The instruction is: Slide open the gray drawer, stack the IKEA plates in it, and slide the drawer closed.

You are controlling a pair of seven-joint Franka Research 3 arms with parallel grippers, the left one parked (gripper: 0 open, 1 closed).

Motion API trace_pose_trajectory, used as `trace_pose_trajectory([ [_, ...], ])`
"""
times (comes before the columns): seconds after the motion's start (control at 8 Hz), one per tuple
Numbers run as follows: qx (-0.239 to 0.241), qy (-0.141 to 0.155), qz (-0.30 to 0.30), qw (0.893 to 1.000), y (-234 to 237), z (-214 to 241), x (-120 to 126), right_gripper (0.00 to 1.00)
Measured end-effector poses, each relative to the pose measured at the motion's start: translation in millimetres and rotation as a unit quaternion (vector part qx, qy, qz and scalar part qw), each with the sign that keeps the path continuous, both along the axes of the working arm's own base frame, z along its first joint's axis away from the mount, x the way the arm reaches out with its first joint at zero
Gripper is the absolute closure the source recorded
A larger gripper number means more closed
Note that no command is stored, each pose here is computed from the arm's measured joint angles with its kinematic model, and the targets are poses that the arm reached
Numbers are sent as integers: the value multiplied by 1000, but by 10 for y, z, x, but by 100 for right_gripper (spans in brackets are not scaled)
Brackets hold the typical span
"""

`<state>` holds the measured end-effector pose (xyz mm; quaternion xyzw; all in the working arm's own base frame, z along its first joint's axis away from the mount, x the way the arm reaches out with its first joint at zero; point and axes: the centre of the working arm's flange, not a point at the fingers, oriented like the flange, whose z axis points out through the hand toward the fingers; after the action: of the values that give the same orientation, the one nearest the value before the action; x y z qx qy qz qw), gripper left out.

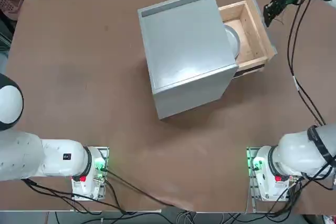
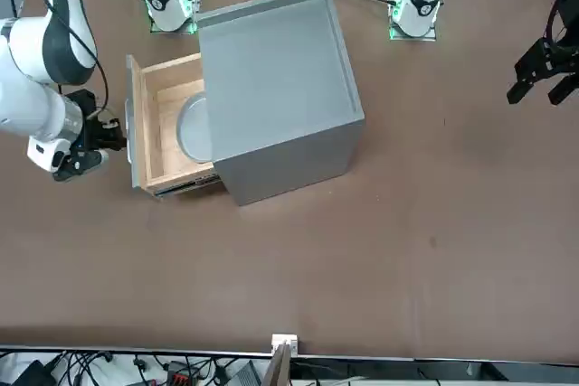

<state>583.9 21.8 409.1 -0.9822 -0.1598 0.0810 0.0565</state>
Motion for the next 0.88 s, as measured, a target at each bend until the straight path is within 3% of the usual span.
trace_pose_trajectory([
  [0.5,78,13,-20,997,574,-50,-21,100],
  [0.88,79,23,-21,996,1057,-46,-104,100],
])
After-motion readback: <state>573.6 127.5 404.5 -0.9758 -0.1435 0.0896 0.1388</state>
